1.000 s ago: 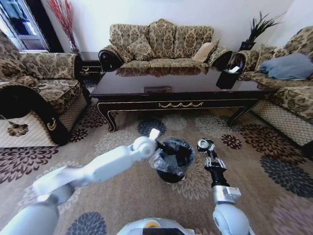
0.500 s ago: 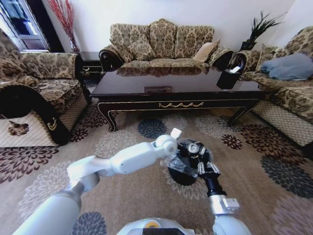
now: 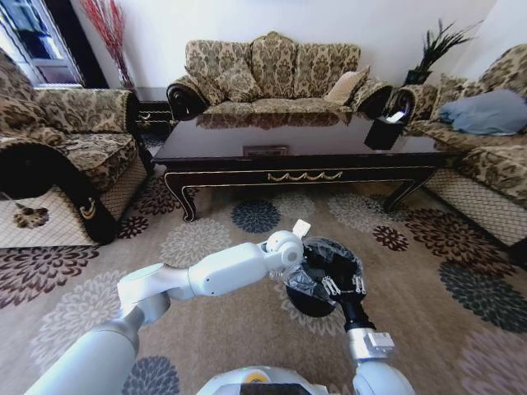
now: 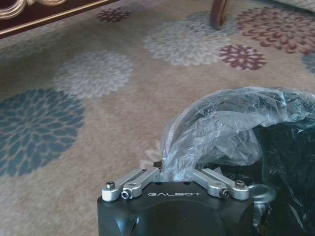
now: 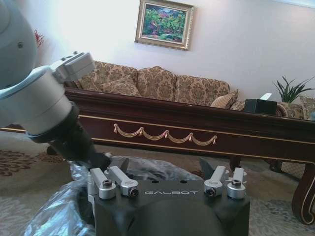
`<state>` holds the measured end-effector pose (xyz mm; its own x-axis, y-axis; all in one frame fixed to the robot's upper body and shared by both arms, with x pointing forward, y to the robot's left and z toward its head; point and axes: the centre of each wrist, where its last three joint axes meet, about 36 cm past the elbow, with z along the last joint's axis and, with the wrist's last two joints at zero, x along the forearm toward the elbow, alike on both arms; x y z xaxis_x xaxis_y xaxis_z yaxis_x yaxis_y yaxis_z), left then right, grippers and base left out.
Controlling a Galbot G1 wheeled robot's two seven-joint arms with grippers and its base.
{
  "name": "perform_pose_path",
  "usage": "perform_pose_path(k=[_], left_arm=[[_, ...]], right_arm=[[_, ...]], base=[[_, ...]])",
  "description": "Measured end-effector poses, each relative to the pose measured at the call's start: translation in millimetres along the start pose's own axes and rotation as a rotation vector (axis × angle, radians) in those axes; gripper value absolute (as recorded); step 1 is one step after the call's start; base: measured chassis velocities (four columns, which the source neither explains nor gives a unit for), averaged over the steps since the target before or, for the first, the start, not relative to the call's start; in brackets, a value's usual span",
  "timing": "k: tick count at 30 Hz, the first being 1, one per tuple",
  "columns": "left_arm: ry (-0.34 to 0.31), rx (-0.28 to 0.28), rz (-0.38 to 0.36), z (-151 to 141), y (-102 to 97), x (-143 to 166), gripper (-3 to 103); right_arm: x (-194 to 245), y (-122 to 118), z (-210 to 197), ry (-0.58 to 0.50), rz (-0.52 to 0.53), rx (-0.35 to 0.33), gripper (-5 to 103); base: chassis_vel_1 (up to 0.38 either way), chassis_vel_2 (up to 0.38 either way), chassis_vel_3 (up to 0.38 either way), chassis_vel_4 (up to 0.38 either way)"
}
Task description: Move to the front of the table and pick up the trash from the floor, then place it into the trash bin.
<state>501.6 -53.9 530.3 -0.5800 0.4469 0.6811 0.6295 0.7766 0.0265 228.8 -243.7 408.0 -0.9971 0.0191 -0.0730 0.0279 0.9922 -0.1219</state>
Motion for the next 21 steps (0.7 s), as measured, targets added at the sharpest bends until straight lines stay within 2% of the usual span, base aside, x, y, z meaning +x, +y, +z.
perform_pose_path(k=[2, 3, 4, 5, 7, 8, 9, 12, 14, 15, 19, 20, 21], left_arm=[[0.004, 0.025, -0.043, 13, 28.3, 0, 3], [0.004, 0.025, -0.043, 13, 28.3, 0, 3], [0.000, 0.026, -0.060, 20, 41.4, 3, 3], [-0.001, 0.031, -0.075, 26, 52.8, 6, 3], [-0.013, 0.086, -0.134, 40, 89.7, 20, 3], [-0.026, 0.113, -0.156, 43, 104.1, 27, 3], [-0.026, 0.113, -0.156, 43, 104.1, 27, 3], [-0.057, 0.203, -0.202, 56, 146.9, 50, 3], [-0.073, 0.271, -0.239, 77, 182.5, 72, 3], [-0.073, 0.271, -0.239, 77, 182.5, 72, 3], [-0.082, 0.364, -0.360, 129, 243.0, 127, 3], [-0.082, 0.364, -0.360, 129, 243.0, 127, 3], [-0.081, 0.378, -0.387, 141, 253.7, 140, 3]], right_arm=[[-5, -2, 1, 0.000, 0.020, -0.011, 91], [-5, -2, 1, 0.000, 0.020, -0.011, 91], [-7, -4, 1, -0.001, 0.029, -0.017, 96], [-8, -5, 0, -0.001, 0.036, -0.024, 96], [-16, -8, 0, -0.003, 0.062, -0.046, 100], [-21, -10, 1, -0.002, 0.075, -0.052, 100], [-21, -10, 1, -0.002, 0.075, -0.052, 100], [-34, -16, 12, 0.008, 0.112, -0.060, 100], [-42, -20, 28, 0.035, 0.132, -0.064, 100], [-42, -20, 28, 0.035, 0.132, -0.064, 100], [-52, -21, 73, 0.130, 0.148, -0.065, 100], [-52, -21, 73, 0.130, 0.148, -0.065, 100], [-55, -18, 85, 0.154, 0.143, -0.070, 100]], base=[[0.000, 0.000, 0.000, 0.000], [0.000, 0.000, 0.000, 0.000], [0.000, 0.000, 0.000, 0.000], [0.000, 0.000, 0.000, 0.000], [0.000, 0.000, 0.000, 0.000], [0.000, 0.000, 0.000, 0.000], [0.000, 0.000, 0.000, 0.000], [0.000, 0.000, 0.000, 0.000], [0.000, 0.000, 0.000, 0.000], [0.000, 0.000, 0.000, 0.000], [0.000, 0.000, 0.000, 0.000], [0.000, 0.000, 0.000, 0.000], [0.000, 0.000, 0.000, 0.000]])
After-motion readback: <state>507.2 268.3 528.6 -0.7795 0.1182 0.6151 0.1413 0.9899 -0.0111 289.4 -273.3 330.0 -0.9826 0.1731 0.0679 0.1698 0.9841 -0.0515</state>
